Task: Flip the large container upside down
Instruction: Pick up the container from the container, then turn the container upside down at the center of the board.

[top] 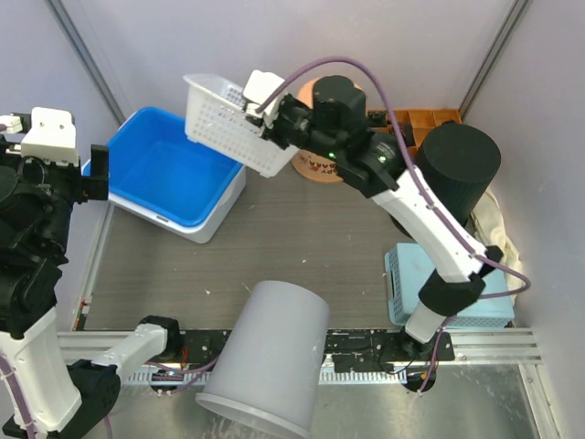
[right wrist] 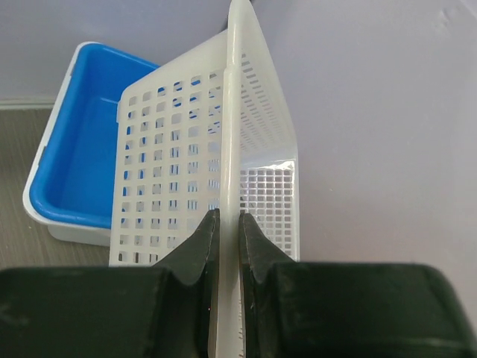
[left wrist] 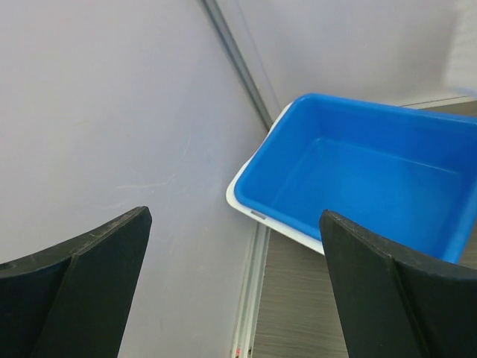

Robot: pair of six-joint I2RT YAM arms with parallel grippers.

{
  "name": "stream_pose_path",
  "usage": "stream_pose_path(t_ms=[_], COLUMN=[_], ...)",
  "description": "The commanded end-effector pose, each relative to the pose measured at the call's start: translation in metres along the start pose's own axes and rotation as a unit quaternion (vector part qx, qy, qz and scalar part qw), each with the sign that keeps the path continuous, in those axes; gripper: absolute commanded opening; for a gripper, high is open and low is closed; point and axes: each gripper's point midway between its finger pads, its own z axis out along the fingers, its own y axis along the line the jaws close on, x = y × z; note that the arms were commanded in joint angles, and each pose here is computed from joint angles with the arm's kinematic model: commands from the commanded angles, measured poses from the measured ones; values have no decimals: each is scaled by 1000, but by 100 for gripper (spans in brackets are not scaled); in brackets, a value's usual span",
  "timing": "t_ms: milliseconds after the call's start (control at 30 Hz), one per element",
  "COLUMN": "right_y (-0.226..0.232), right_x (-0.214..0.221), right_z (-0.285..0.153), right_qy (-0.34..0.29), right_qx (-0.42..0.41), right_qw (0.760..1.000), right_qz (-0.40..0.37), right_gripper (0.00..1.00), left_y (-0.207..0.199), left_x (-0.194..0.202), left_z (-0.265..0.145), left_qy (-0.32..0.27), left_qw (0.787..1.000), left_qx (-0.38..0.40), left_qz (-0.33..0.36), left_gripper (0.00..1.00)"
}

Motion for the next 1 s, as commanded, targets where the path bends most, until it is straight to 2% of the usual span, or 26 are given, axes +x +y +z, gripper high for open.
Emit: stream_pose_path(t_ms=[0,133,233,333,467,567,700,900,967], right_y=[-50,-47,-15,8,15,11,12,15,20], right_x=[-67,-67,-44,-24,-13,-5,15,98,115], right_z=[-93,-132,-146,-153,-162,-169,-170,-161,-157], right_qy=[-55,-40,2,22,6,-5,1,42,45], right_qx=[105,111,56,0,-67,-110,-114,-70,-67], right_qw=[993,992,994,980,909,847,810,714,707], right_qz=[-15,39,96,199,412,521,575,695,702], right_gripper=[1,1,1,1,1,1,1,1,1], left_y=[8,7,6,5,2,0,-2,-5,-7], left_x=[3,9,16,23,34,41,47,55,58], left_z=[22,28,32,35,39,41,42,40,41], left_qy=[16,30,44,55,69,77,86,92,96], left_qw=[999,998,998,996,994,993,993,993,992], left_qx=[-45,-45,-44,-44,-37,-34,-32,-29,-26], left_qz=[-7,-22,-31,-48,-74,-81,-76,-73,-72], left_gripper=[98,98,98,98,98,98,98,98,98])
